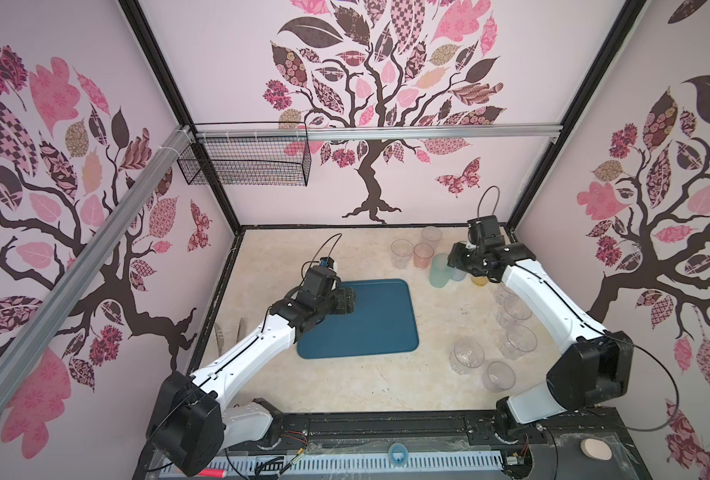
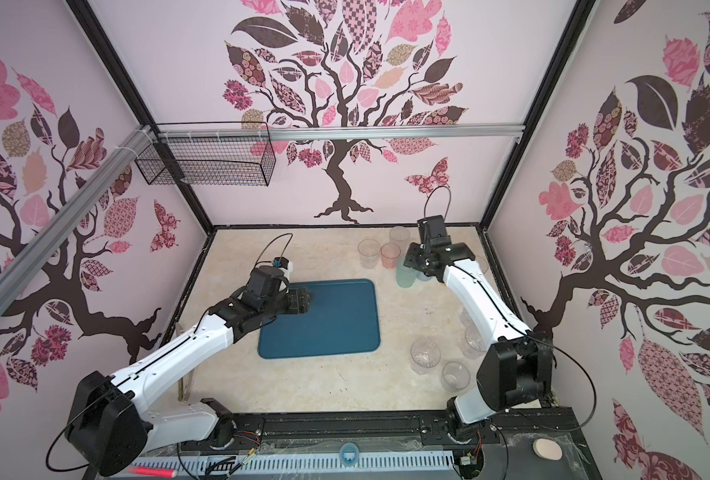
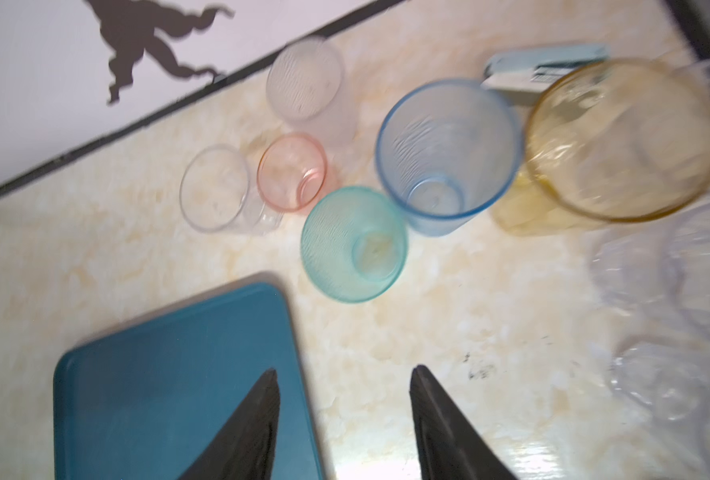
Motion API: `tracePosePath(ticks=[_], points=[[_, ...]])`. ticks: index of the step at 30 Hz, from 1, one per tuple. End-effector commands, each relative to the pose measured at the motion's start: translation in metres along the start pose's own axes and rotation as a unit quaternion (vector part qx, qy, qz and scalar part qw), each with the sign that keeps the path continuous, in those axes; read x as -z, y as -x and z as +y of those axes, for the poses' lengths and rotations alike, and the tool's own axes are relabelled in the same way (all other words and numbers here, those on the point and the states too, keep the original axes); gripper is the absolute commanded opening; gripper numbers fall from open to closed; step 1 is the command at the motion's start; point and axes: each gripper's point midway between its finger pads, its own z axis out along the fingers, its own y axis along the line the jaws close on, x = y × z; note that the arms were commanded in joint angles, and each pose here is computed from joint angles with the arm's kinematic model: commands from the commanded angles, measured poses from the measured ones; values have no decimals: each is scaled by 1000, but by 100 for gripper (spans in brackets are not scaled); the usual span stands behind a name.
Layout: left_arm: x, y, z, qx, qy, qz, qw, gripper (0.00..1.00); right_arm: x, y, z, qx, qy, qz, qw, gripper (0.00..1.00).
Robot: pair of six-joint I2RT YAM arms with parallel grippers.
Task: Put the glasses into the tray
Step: 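Move the right gripper over the glasses and lower onto the light-blue glass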
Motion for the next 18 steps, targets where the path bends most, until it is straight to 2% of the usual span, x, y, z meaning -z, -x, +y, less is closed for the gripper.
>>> tracePosePath(ticks=[1,3,7,10,18], points=[[-9,-8,0,-18,1,-10,1000,77,-2,22,-9,7,-54,-30,998,54],[-15,-13,1,-26,0,2,1000,77,-9,35,-13,13,-74,-36,997,52],[-26,-18,7,-40,20,16,999,77,-35,57,-1,14,-74,-36,996,46],[-27,-20,11,-41,28,23,999,77,-57,55,-1,20,-92,-10,995,43],[-29,-27,11,-32,18,27,999,77,-85,38,-18,45,-129,9,991,42]])
